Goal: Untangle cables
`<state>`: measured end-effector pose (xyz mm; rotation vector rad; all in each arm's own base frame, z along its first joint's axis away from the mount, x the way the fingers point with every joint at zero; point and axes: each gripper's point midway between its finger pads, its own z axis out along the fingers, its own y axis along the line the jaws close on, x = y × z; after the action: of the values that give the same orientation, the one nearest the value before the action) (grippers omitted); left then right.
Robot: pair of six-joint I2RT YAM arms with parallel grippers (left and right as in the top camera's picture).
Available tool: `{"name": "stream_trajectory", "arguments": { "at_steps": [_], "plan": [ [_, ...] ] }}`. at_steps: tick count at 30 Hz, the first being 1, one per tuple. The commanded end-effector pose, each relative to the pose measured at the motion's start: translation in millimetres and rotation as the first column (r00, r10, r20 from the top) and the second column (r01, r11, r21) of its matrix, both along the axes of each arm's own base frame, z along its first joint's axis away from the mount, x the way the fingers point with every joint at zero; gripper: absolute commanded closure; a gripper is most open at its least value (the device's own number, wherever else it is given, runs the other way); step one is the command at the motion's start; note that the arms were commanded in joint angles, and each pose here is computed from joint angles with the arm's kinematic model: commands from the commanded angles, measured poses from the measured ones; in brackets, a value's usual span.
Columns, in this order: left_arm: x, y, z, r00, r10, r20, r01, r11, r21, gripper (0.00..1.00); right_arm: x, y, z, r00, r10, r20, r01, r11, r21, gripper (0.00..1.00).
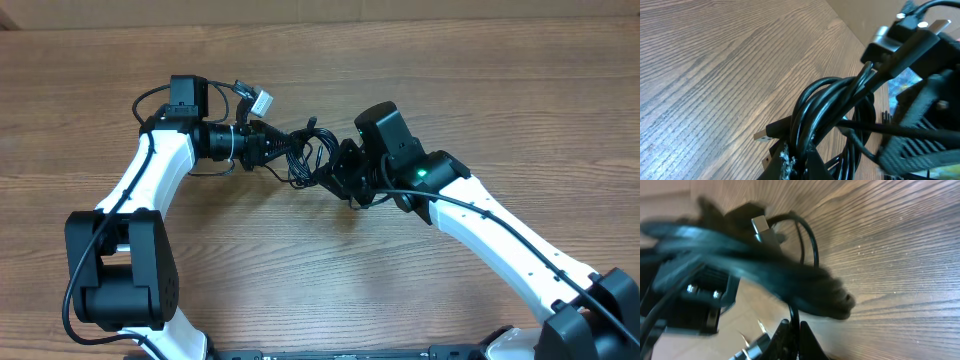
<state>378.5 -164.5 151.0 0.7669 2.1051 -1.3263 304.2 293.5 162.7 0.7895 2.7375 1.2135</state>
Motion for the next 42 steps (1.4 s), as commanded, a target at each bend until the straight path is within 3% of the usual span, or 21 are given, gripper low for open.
{"name": "stream_trajectory", "arguments": {
  "at_steps": [1, 3, 4, 7, 8, 10, 16, 22, 24, 25, 26, 31, 42],
  "plan": [
    [-4, -4, 17, 0.999, -0.023, 0.035, 0.024, 0.999, -0.043, 0.96, 10, -2, -13, 0.991, -0.119, -0.066, 0.118, 0.993, -0.017, 0.96],
    [-4, -5, 17, 0.999, -0.024, 0.036, 0.026, 0.999, -0.046, 0.96, 22, -5, -17, 0.979, -0.191, -0.065, 0.19, 0.982, -0.024, 0.96],
    [-4, -5, 17, 0.999, -0.024, 0.035, 0.026, 0.999, -0.046, 0.96, 26, -6, -17, 0.976, -0.21, -0.051, 0.209, 0.977, -0.031, 0.87],
    [-4, -4, 17, 0.999, -0.024, 0.035, 0.025, 0.999, -0.045, 0.96, 32, -10, -17, 0.974, -0.227, -0.013, 0.226, 0.973, -0.048, 0.24],
    [-4, -4, 17, 0.999, -0.024, 0.035, 0.025, 0.999, -0.045, 0.96, 32, -10, -17, 0.979, -0.206, 0.007, 0.206, 0.977, -0.055, 0.12],
    [-4, -4, 17, 0.999, -0.024, 0.035, 0.025, 0.999, -0.045, 0.96, 31, -10, -15, 0.987, -0.15, 0.054, 0.153, 0.986, -0.069, 0.0],
    [-4, -4, 17, 0.999, -0.022, 0.035, 0.024, 0.999, -0.041, 0.96, 20, -8, 27, 0.983, -0.044, 0.176, 0.048, 0.999, -0.02, 0.02],
    [-4, -4, 17, 0.999, -0.022, 0.035, 0.023, 0.999, -0.041, 0.96, 15, -63, 27, 0.975, -0.08, 0.207, 0.12, 0.975, -0.185, 0.26],
    [-4, -4, 17, 0.999, -0.022, 0.035, 0.023, 0.999, -0.041, 0.96, 13, -71, 21, 0.979, -0.057, 0.197, 0.101, 0.969, -0.224, 0.41],
    [-4, -4, 17, 0.999, -0.022, 0.034, 0.023, 0.999, -0.041, 0.96, 9, -73, 18, 0.981, -0.02, 0.194, 0.067, 0.968, -0.241, 0.83],
    [-4, -4, 17, 0.999, -0.022, 0.034, 0.023, 0.999, -0.041, 0.96, 6, -70, 19, 0.98, 0.019, 0.199, 0.029, 0.972, -0.235, 0.96],
    [-4, -4, 17, 0.999, -0.022, 0.034, 0.023, 0.999, -0.041, 0.96, -3, -63, 20, 0.97, 0.121, 0.21, -0.071, 0.971, -0.23, 0.96],
    [-4, -4, 17, 0.999, -0.022, 0.034, 0.023, 0.999, -0.041, 0.96, -14, -49, 19, 0.967, 0.169, 0.191, -0.129, 0.97, -0.204, 0.96]
  ]
}}
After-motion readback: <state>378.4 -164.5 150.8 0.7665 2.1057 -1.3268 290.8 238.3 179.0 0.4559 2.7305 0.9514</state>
